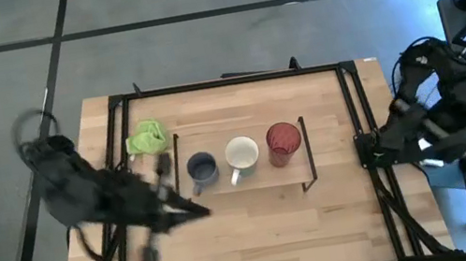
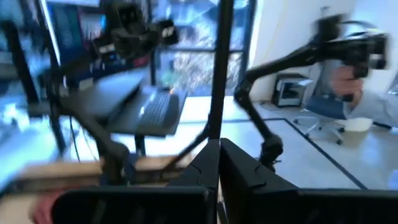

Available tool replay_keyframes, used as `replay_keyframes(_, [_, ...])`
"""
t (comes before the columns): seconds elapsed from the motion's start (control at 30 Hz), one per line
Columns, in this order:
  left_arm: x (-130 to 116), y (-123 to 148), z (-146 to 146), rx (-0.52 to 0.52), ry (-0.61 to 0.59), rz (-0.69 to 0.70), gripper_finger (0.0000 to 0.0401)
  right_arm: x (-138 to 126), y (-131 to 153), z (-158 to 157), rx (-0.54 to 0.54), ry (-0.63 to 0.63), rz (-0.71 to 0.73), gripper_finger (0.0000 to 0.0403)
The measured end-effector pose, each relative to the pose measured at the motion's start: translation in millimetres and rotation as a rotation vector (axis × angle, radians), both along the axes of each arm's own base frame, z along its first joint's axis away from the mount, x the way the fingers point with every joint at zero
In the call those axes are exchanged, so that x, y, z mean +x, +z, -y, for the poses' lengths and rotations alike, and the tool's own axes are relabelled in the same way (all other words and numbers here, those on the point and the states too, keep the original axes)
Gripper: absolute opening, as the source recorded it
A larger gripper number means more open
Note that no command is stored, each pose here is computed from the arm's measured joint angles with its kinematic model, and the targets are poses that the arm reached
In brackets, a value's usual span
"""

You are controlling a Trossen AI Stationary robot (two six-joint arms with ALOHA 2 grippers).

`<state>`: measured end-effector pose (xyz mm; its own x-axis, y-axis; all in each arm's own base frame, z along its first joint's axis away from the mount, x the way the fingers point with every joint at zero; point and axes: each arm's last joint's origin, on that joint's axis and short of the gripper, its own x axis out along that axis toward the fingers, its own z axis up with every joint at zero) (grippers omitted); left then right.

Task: Stack small to large cups/mugs on shelf
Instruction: Return to Home Position

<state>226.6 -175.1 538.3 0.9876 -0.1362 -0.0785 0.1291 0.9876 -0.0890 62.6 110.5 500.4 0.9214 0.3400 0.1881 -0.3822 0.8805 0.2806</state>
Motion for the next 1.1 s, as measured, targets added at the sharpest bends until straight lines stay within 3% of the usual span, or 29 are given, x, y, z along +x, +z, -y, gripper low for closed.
replay_keyframes(0.07, [-17.2,9.0,-12.8,0.043,-0.022,0.041,0.0008,-4.1,5.1,6.7,-0.066,0.032,0.178,0.0186])
replay_keyframes(0.13, [-33.4,9.4,-26.3,0.066,-0.022,0.057,0.0009,-6.8,2.1,14.5,-0.104,-0.014,0.296,0.0186])
replay_keyframes(0.2, [-47.1,1.6,-37.8,0.080,-0.026,0.074,0.0008,-9.3,-8.4,24.9,-0.102,-0.093,0.339,0.0186])
replay_keyframes(0.3, [-67.5,-17.3,-54.3,0.065,-0.038,0.159,0.0003,-14.7,-32.3,47.0,-0.064,-0.215,0.281,0.0186])
replay_keyframes(0.43, [-110.3,-42.0,-87.8,0.016,-0.074,0.371,0.0002,-21.8,-58.9,73.4,0.177,-0.287,0.145,0.0186])
replay_keyframes(0.53, [-149.7,-61.2,-126.4,-0.018,0.035,0.390,0.0005,-24.0,-71.1,79.4,0.382,-0.222,0.101,0.0186])
replay_keyframes(0.6, [-172.7,-74.8,-149.4,-0.190,0.084,0.363,0.0004,-25.3,-73.0,83.3,0.446,-0.214,0.095,0.0186])
replay_keyframes(0.67, [-190.3,-86.9,-165.4,-0.381,0.048,0.372,0.0001,-25.7,-73.6,84.5,0.353,-0.246,0.109,0.0186])
replay_keyframes(0.7, [-194.1,-94.6,-167.9,-0.397,0.009,0.375,0.0001,-25.7,-73.7,84.5,0.295,-0.263,0.118,0.0186])
replay_keyframes(0.77, [-200.0,-111.6,-171.2,-0.334,-0.059,0.369,0.0003,-27.5,-71.5,90.3,0.236,-0.306,0.121,0.0186])
replay_keyframes(0.9, [-231.0,-134.1,-200.4,-0.367,-0.058,0.474,0.0014,-35.7,-70.3,115.6,0.284,-0.405,0.069,0.0186])
replay_keyframes(1.0, [-251.5,-159.2,-218.1,-0.410,-0.107,0.556,0.0021,-42.8,-76.9,120.0,0.105,-0.183,0.300,0.0186])
replay_keyframes(1.1, [-250.7,-157.9,-217.1,-0.310,-0.068,0.523,0.0027,-49.8,-89.2,125.2,0.025,-0.033,0.459,0.0186])
